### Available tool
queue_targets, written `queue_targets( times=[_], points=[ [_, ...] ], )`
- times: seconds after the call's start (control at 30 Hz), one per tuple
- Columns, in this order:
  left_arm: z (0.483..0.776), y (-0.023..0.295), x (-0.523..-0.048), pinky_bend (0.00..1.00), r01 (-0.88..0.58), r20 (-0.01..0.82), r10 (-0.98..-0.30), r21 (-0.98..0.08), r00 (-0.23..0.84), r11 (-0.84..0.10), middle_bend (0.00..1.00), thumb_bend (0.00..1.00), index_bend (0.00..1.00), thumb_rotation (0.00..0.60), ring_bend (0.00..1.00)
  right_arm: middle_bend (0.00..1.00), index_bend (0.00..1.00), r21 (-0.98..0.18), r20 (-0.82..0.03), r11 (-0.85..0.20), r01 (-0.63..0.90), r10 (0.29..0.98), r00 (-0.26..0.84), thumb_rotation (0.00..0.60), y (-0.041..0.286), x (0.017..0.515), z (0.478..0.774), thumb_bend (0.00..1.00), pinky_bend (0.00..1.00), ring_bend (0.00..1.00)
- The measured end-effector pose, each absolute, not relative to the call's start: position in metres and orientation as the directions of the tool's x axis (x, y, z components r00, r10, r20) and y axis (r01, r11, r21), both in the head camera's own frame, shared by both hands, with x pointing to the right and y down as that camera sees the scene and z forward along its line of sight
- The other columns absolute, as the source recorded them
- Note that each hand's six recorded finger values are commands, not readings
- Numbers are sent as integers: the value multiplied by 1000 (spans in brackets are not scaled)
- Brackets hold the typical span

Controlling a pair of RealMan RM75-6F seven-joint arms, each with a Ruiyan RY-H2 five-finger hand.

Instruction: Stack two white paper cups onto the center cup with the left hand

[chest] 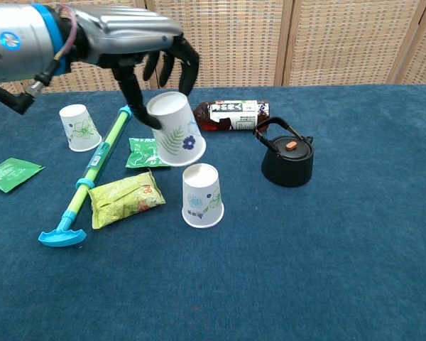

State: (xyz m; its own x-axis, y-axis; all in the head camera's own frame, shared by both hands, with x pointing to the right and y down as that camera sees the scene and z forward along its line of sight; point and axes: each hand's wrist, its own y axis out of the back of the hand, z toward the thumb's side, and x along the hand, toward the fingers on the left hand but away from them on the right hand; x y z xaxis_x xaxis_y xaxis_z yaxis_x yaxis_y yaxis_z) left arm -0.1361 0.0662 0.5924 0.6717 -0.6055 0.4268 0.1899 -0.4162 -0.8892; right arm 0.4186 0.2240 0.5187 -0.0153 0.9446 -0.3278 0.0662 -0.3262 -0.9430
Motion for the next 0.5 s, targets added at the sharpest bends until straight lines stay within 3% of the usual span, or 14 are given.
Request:
queue_targets(
  times=[0.23,0.5],
  points=[
    [602,82,-101,498,224,464,-545,-865,699,-449,432,130,606,600,464,0,0,-945,-322,-318,71,946,-41,600,223,425,517,0,0,0],
    [606,81,-106,498,248,489,-551,-855,676,-455,432,130,606,600,463,0,0,-944,-324,-321,73,945,-46,600,223,427,516,0,0,0]
  ],
)
